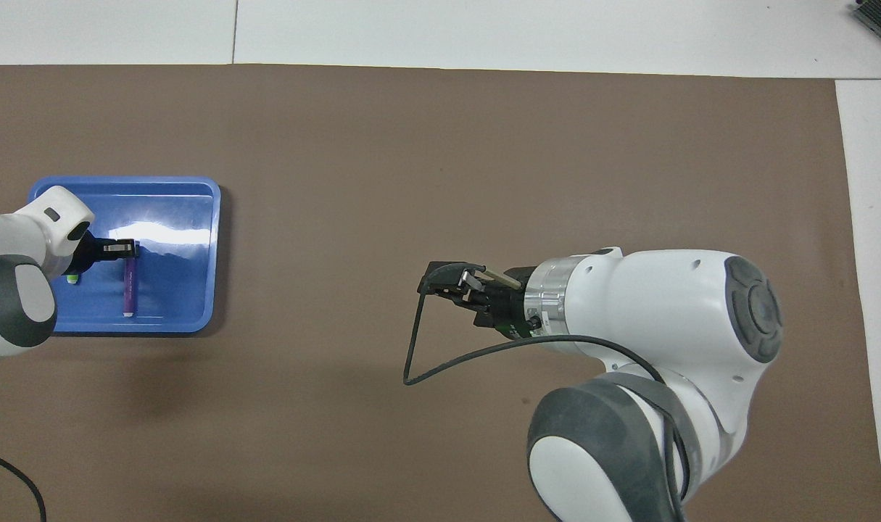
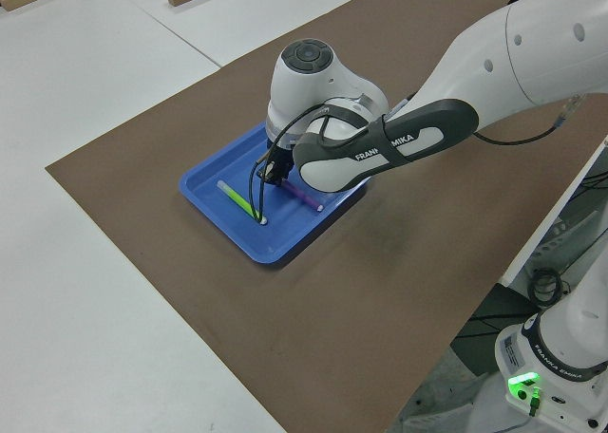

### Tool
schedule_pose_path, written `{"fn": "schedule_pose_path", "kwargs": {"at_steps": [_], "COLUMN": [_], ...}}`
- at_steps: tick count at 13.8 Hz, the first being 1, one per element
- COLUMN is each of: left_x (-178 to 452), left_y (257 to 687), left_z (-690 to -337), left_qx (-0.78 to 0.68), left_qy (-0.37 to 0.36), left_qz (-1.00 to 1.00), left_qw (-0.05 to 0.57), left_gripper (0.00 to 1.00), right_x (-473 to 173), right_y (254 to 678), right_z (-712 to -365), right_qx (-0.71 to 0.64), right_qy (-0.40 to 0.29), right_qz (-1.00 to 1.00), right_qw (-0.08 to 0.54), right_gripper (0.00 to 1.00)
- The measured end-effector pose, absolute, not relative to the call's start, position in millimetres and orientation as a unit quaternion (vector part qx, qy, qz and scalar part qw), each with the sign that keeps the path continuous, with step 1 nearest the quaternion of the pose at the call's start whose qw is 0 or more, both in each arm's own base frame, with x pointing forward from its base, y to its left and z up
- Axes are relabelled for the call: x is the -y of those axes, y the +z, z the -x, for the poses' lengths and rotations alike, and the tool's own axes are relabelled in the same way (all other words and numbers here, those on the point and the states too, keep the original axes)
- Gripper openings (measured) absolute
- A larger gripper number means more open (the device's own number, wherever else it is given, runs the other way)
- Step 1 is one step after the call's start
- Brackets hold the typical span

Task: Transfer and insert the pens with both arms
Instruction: 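Grasp the purple pen with the left gripper while the right gripper returns, then lift the purple pen with the left gripper toward the right gripper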

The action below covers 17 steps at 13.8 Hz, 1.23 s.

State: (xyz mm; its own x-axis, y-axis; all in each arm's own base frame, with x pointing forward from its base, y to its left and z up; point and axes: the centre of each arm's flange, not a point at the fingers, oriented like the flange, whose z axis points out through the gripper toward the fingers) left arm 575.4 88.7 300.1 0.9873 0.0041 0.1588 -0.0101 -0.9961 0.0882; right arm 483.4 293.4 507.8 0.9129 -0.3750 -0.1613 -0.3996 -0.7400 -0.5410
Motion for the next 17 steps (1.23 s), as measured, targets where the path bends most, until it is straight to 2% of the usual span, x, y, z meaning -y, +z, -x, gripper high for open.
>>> {"fn": "schedule_pose_path", "kwargs": {"at_steps": [7,17], "left_x": [-88.9,-69.8], "left_y": [314.0,405.1], "left_z": [-581.4,-598.3], "left_qx": [-0.007,-0.12], "left_qy": [0.025,-0.034], "left_qz": [-0.998,-0.989], "left_qw": [0.063,0.077], "left_gripper": [0.18,0.18], "right_x": [-296.4,-300.6], "right_y": [518.7,521.1], "right_z": [-486.7,-488.2], "right_qx": [-0.221,-0.247], "right_qy": [0.028,0.02], "right_qz": [0.92,0.911], "right_qw": [0.323,0.33], "right_gripper": [1.0,1.0]}}
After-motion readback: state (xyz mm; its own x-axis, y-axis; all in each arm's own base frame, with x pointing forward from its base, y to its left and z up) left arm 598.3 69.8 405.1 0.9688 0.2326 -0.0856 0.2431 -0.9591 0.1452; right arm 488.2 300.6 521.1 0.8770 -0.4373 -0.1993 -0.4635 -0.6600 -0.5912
